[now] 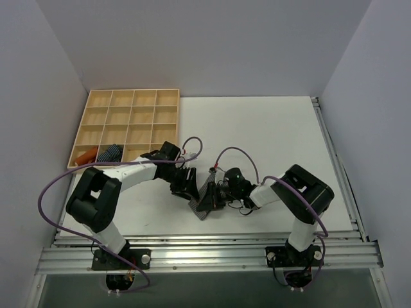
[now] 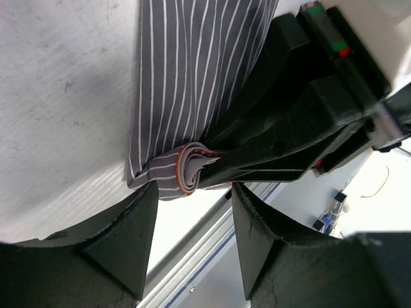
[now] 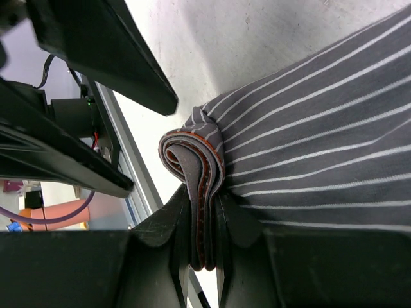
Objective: Roll the underwear
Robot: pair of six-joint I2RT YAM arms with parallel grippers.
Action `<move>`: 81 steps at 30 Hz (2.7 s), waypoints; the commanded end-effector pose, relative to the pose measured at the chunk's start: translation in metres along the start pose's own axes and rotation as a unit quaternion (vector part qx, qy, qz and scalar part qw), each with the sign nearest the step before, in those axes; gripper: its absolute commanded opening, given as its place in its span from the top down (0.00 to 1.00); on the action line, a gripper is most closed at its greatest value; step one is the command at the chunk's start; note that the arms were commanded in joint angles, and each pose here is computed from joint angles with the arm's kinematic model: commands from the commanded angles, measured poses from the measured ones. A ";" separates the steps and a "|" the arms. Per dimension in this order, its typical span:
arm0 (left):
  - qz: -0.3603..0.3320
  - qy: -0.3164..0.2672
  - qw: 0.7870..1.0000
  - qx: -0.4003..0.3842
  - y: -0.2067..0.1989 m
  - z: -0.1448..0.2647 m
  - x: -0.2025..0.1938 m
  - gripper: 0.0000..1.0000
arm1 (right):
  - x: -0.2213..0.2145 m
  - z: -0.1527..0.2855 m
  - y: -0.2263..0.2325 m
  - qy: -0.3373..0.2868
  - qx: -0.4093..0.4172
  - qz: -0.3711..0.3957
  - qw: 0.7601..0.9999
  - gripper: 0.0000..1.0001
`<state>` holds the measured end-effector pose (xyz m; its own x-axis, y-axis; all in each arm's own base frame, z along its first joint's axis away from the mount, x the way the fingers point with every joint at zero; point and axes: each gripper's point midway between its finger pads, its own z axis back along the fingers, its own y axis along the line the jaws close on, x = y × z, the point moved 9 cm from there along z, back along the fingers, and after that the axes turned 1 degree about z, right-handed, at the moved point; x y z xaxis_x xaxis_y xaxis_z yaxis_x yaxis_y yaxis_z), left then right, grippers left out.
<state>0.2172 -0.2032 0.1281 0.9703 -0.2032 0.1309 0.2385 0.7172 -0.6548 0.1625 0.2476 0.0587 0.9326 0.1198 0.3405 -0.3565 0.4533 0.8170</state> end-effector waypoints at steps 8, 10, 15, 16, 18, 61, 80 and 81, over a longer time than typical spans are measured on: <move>-0.057 0.005 0.998 -0.032 0.011 -0.010 -0.006 0.43 | -0.029 0.004 -0.028 0.051 -0.054 -0.054 0.996 1.00; -0.052 0.011 0.998 -0.034 0.014 -0.013 -0.007 0.43 | -0.027 0.005 -0.027 0.049 -0.050 -0.052 0.996 1.00; -0.048 0.008 0.998 -0.043 0.015 -0.020 -0.004 0.48 | -0.025 0.006 -0.028 0.057 -0.056 -0.047 0.996 1.00; -0.044 0.011 0.998 -0.039 0.017 -0.021 -0.005 0.50 | -0.024 0.006 -0.028 0.056 -0.055 -0.047 0.996 1.00; -0.036 0.017 0.999 -0.029 0.020 -0.024 -0.006 0.54 | -0.024 0.006 -0.027 0.055 -0.053 -0.047 0.996 1.00; -0.005 0.133 0.990 0.045 0.015 -0.064 0.018 0.94 | -0.017 0.022 0.089 -0.050 -0.421 0.331 0.843 0.51; 0.013 0.179 0.982 0.060 0.022 -0.067 0.014 0.95 | -0.026 -0.017 0.070 0.041 -0.535 0.407 0.739 0.49; 0.013 0.181 0.982 0.061 0.022 -0.068 0.014 0.95 | -0.025 -0.017 0.067 0.045 -0.539 0.404 0.738 0.49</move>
<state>0.2364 -0.2446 0.0898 0.9189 -0.3660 -0.1475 0.1845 0.7289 -0.6593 0.1093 0.2949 0.0921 0.4557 0.7511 0.4777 -0.6228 0.6525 -0.4317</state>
